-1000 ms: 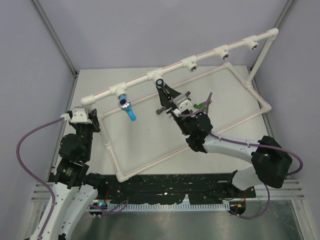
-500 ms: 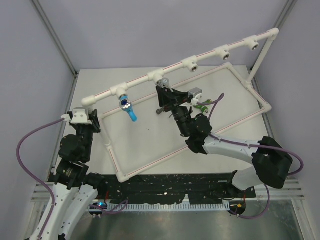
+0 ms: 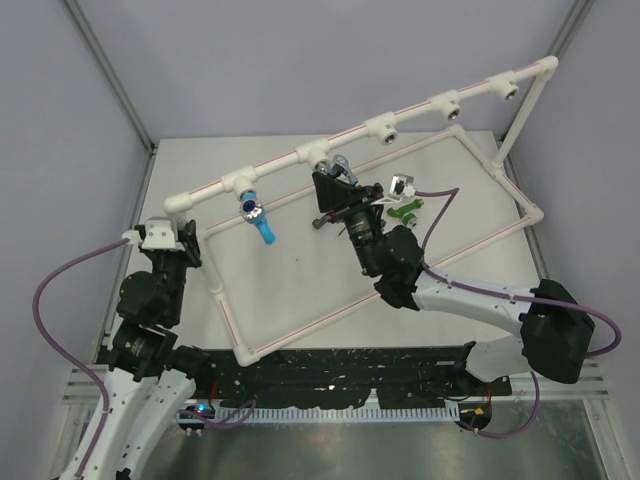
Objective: Install the water faucets
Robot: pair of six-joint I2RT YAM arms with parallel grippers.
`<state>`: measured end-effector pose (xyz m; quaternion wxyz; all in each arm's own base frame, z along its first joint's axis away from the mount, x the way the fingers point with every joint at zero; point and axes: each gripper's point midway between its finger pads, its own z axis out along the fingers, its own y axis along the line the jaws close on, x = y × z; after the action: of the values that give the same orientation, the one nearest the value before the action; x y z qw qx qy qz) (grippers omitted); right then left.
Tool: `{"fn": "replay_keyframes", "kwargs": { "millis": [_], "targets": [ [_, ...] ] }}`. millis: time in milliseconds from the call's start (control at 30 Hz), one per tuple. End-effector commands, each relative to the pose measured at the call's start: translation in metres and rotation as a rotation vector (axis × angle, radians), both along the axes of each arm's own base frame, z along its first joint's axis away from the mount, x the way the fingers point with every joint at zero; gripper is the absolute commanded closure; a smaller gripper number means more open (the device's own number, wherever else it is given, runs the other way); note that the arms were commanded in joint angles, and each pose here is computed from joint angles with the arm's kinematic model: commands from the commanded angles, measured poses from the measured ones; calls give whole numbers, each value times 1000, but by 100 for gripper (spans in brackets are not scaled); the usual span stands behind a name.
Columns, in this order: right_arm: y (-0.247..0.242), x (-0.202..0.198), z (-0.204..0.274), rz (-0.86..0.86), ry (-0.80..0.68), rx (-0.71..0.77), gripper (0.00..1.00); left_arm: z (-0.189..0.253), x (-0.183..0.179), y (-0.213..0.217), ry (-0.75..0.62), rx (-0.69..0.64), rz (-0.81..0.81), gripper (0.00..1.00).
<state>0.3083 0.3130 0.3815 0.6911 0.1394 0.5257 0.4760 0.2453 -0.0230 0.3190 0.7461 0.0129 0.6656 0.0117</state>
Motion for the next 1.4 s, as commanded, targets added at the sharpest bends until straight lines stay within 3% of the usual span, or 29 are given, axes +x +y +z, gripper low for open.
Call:
{"fn": "replay_keyframes", "kwargs": {
  "millis": [0, 467, 600, 900, 1033, 1133, 1200, 1367],
  "targets": [
    [-49, 46, -66, -277, 290, -7, 95, -16, -7, -7, 50, 55, -52, 100],
    [-45, 35, -55, -144, 454, 330, 95, -13, -9, -5, 36, 50, -44, 100],
    [-51, 34, -48, -177, 406, 269, 94, -14, -9, -4, 37, 49, -41, 100],
    [-71, 23, -21, -219, 242, 129, 58, -14, -9, -4, 37, 51, -40, 100],
    [-73, 17, -8, -212, 179, 62, 48, -15, -8, -4, 39, 53, -41, 100],
    [-74, 12, -3, -200, 149, 36, 47, -15, -8, -4, 41, 54, -41, 100],
    [-76, 10, -2, -200, 143, 38, 55, -15, -8, -5, 42, 53, -41, 100],
    [-75, 4, 7, -162, 120, 55, 60, -15, -8, -5, 42, 53, -43, 100]
  ]
}}
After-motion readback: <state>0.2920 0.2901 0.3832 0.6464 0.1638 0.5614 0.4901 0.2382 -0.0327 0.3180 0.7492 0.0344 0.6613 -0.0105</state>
